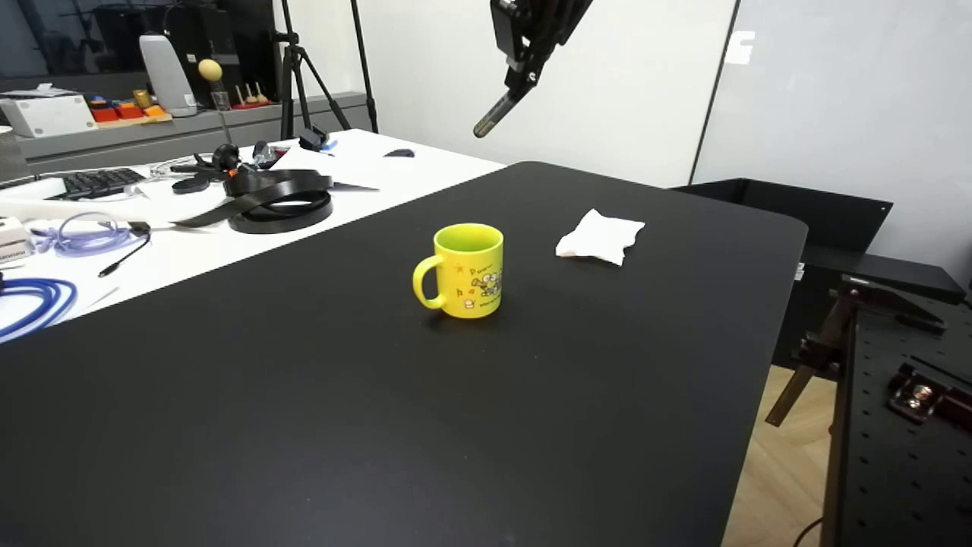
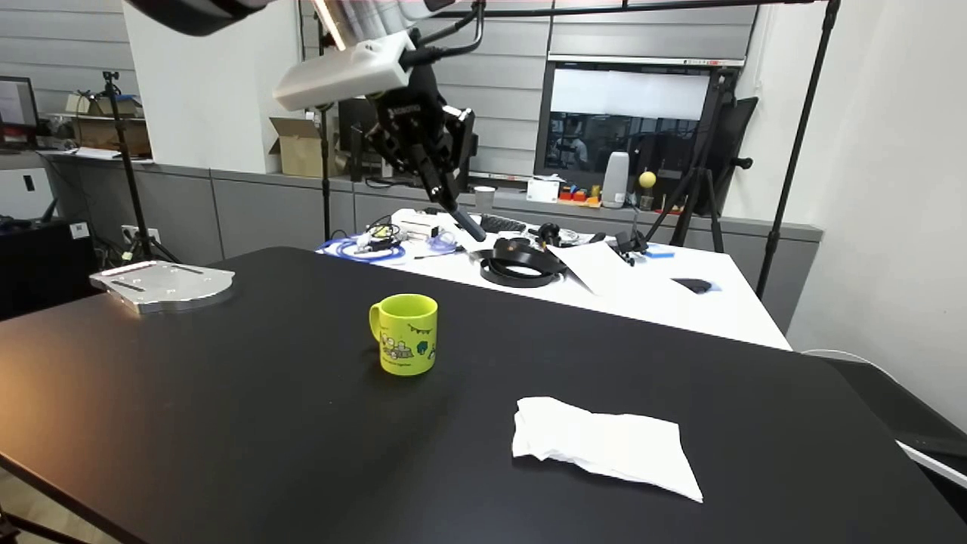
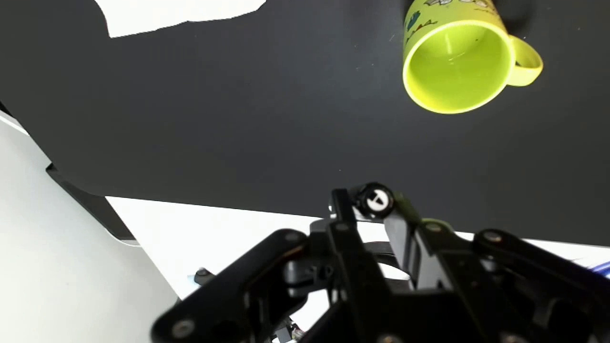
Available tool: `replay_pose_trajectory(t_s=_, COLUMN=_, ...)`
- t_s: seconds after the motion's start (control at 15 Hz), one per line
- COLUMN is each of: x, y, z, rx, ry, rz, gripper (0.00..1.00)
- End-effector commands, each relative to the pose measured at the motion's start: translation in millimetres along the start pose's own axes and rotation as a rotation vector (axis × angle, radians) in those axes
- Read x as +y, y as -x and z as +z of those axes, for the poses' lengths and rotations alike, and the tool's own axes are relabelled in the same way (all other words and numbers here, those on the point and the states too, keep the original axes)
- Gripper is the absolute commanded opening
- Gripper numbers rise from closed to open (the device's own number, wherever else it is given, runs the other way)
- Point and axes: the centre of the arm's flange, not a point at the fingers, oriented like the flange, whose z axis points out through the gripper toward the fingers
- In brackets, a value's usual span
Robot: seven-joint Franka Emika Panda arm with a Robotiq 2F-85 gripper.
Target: Put the marker on the table
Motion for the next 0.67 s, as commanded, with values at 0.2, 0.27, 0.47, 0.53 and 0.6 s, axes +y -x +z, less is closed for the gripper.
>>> replay_pose_trajectory(t_s=0.2, x=30, y=15, z=54, rx=-0.051, ry=-0.093, rz=0.082, gripper=0.06)
replay_pose_trajectory(t_s=0.27, x=32, y=18, z=66, rx=-0.065, ry=-0.113, rz=0.084, gripper=0.06)
replay_pose_trajectory(t_s=0.47, x=32, y=27, z=96, rx=-0.09, ry=-0.177, rz=0.09, gripper=0.06)
replay_pose_trajectory(t_s=0.53, x=30, y=29, z=105, rx=-0.095, ry=-0.205, rz=0.086, gripper=0.06)
replay_pose_trajectory(t_s=0.6, x=27, y=29, z=113, rx=-0.103, ry=-0.223, rz=0.086, gripper=0.06)
